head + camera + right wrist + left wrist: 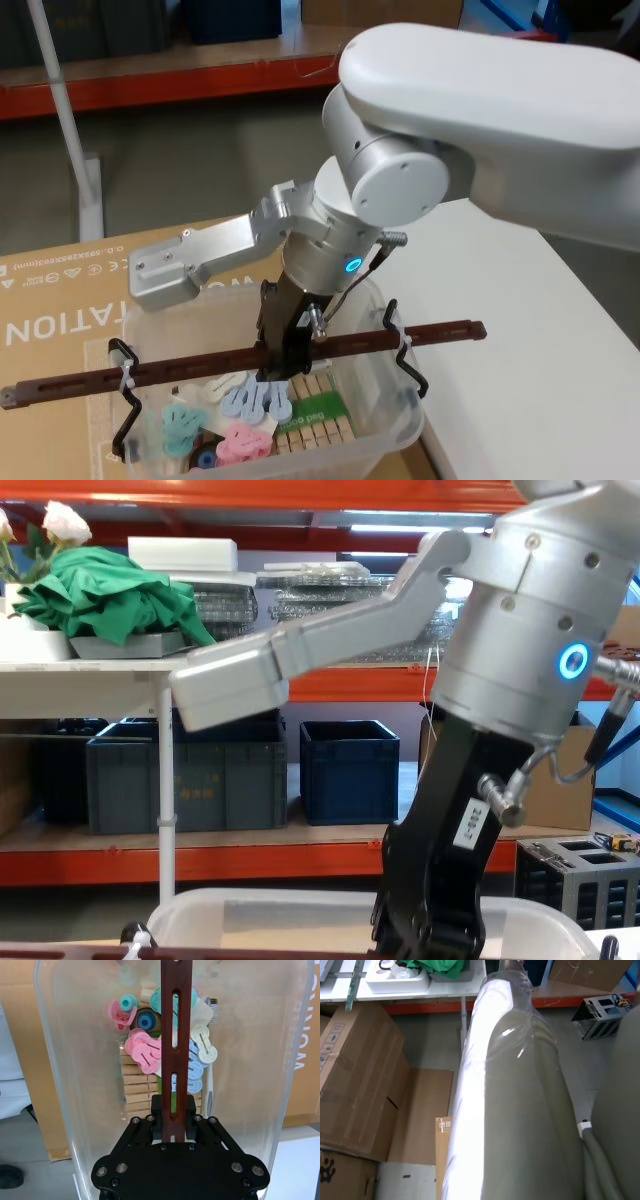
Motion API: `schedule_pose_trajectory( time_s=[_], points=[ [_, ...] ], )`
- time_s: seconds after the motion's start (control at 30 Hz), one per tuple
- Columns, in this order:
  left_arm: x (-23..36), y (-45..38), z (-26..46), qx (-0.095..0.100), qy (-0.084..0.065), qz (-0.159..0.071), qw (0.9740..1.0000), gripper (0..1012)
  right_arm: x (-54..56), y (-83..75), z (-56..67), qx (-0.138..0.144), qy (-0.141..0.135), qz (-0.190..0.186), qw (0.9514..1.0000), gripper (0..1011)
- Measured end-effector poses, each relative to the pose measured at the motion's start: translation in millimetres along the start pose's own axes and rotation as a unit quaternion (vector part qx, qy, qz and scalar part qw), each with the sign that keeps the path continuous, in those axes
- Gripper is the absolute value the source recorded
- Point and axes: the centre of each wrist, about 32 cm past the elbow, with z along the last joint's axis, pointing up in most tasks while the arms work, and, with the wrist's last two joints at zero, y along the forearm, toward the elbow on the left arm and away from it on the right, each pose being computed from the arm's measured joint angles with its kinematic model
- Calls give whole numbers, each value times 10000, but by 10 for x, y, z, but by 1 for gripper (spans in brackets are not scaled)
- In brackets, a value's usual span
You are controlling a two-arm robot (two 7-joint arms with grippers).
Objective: Use one hand to grasp the basket and place it at the designated location.
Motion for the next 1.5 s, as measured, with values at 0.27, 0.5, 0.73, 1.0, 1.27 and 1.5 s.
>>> schedule_pose_trajectory(
  time_s=[0.27, 0.5, 0.73, 1.0, 1.27, 1.5],
  points=[
    [0, 0, 0, 0, 1, 0, 10000, 0, 37, 161, 37, -6, -3, 167, 9999, 235],
    [0, 0, 0, -1, 0, 0, 10000, 0, 56, 235, 32, 22, -10, 269, 9996, 235],
    [0, 0, 0, 0, 0, 0, 10000, 0, 63, 263, 18, 39, -42, 332, 9994, 234],
    [0, 0, 0, -1, 0, 0, 10000, 0, 66, 285, 19, 62, -137, 370, 9992, 234],
    [0, 0, 1, -1, -1, 0, 10000, 0, 48, 295, 13, 42, -154, 361, 9992, 350],
    [0, 0, -1, 0, 1, 0, 10000, 0, 35, 266, -18, 3, -114, 311, 9995, 570]
  ],
)
